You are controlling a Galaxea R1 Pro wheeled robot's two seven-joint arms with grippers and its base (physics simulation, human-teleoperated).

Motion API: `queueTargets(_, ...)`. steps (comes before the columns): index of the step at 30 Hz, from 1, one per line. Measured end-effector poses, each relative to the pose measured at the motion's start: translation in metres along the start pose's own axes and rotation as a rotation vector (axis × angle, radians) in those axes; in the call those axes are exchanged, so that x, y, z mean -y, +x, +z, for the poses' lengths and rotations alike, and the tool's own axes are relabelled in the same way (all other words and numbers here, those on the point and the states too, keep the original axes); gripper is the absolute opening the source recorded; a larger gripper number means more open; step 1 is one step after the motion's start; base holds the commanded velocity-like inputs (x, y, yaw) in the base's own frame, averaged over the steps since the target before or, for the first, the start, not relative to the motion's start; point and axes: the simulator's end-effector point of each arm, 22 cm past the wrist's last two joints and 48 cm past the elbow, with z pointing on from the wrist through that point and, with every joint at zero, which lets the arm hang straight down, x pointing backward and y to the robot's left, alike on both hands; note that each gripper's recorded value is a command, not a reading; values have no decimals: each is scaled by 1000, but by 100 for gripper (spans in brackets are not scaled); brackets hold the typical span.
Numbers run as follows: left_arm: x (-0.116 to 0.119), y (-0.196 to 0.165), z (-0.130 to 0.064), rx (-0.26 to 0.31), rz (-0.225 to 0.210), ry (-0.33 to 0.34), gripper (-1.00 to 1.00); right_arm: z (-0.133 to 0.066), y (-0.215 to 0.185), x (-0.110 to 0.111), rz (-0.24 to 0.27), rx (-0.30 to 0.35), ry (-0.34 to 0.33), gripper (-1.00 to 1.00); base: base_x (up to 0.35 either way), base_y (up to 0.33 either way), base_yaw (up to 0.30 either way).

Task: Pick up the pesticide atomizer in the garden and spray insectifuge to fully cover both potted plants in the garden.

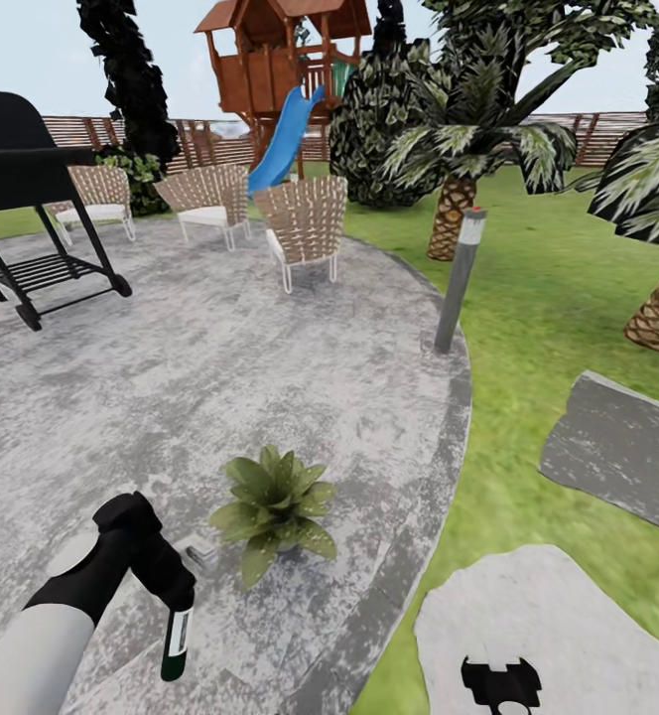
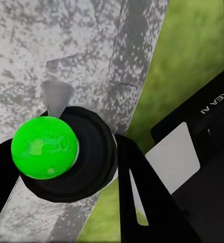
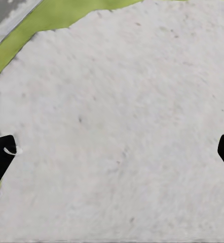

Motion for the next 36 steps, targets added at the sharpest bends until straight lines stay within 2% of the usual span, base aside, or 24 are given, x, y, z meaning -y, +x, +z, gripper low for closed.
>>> queueTargets(7, 1, 1, 3, -8, 4, -2, -100, 0, 1, 0, -1, -2, 0, 100, -2, 301, -45)
queueTargets(12, -2, 4, 5, -27, 3, -24, -100, 0, 1, 1, -1, -2, 0, 100, 34, 302, -229)
queueTargets(20, -3, 5, 5, -25, 1, -27, -100, 0, 1, 1, -1, -2, 1, 100, 172, 206, -257)
queueTargets(23, 2, 6, 12, -26, 1, -18, -100, 0, 1, 1, -1, -2, 1, 100, 23, 21, -122)
queueTargets(27, 15, 14, 31, -42, 3, -5, -100, 0, 1, 1, -2, -2, 1, 100, 4, 3, -20)
queueTargets(30, 11, 22, 43, -54, 0, -49, -100, 0, 1, 1, -3, -2, 1, 100, 0, 0, -3)
queueTargets(34, -4, 34, 49, -69, -12, -113, -100, 0, 1, 1, -3, -2, 0, 100, 0, 0, 0)
queueTargets(36, -5, 31, 50, -49, -26, -115, -100, 0, 1, 1, -3, -2, 0, 100, 0, 0, 0)
